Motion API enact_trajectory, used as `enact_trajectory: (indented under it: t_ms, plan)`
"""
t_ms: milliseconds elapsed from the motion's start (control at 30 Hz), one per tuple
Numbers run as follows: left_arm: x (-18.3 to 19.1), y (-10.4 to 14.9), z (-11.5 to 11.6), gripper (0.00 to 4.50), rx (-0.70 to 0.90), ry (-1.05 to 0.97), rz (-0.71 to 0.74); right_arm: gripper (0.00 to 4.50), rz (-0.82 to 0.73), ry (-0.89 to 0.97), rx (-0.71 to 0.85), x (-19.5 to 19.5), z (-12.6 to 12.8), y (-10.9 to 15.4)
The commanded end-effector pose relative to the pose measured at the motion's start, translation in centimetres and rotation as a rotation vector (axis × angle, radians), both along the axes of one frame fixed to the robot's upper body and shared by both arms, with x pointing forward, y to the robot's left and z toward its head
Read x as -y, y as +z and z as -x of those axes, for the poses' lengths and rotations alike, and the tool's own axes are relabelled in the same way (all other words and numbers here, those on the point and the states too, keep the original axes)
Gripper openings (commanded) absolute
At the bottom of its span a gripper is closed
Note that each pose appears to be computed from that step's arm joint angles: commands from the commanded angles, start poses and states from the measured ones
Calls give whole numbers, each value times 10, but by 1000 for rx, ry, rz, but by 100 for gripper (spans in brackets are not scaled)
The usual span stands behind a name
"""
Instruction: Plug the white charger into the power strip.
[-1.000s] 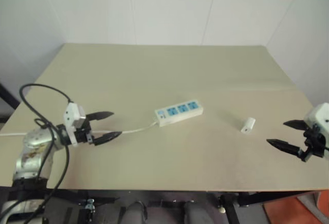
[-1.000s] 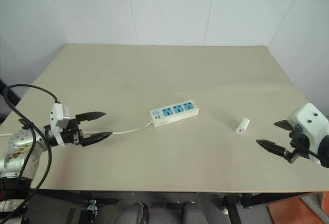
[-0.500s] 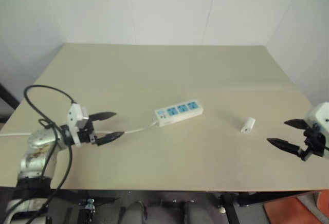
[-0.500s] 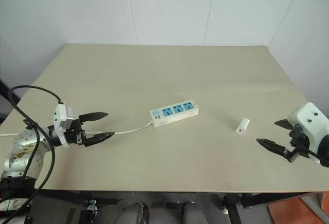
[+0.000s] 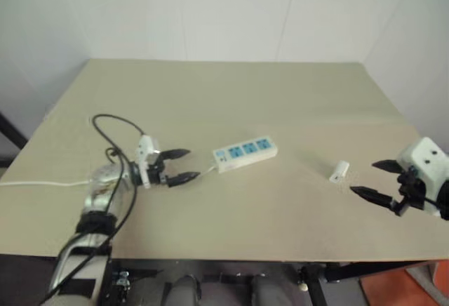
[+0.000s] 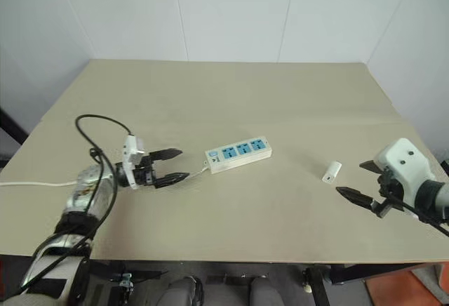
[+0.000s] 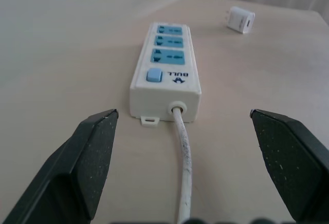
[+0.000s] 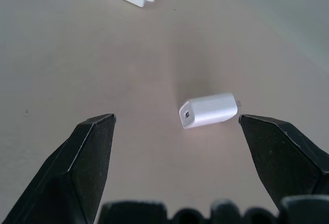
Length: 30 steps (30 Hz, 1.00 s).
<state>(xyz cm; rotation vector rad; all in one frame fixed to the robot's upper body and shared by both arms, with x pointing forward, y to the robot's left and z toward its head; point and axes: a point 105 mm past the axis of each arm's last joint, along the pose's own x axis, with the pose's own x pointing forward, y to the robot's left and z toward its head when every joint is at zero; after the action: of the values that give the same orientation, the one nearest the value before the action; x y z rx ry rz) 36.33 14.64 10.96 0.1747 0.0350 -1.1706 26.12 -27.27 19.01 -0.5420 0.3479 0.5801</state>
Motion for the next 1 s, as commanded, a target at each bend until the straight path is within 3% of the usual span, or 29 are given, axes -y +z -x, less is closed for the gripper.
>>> enact_trajectory:
  t_ms: [33,200,300,700,800,1000]
  plan:
    - [7,-14,-8,448,14,2,-107,450,5,56,14,-19,1,8]
    - [19,-18,-17,448,4,6,-148,450,-17,132,7,-49,3,5]
    - [24,-13,-19,392,-7,5,-114,450,-7,149,-6,-55,5,-1]
    - [23,-7,0,7,-34,-112,-104,450,-6,163,-38,-60,2,-15]
    - [24,5,11,7,-4,-117,-72,450,-9,174,-39,-62,0,-15]
    - [12,24,61,7,-16,-116,-27,450,-15,181,-45,-64,-2,-21]
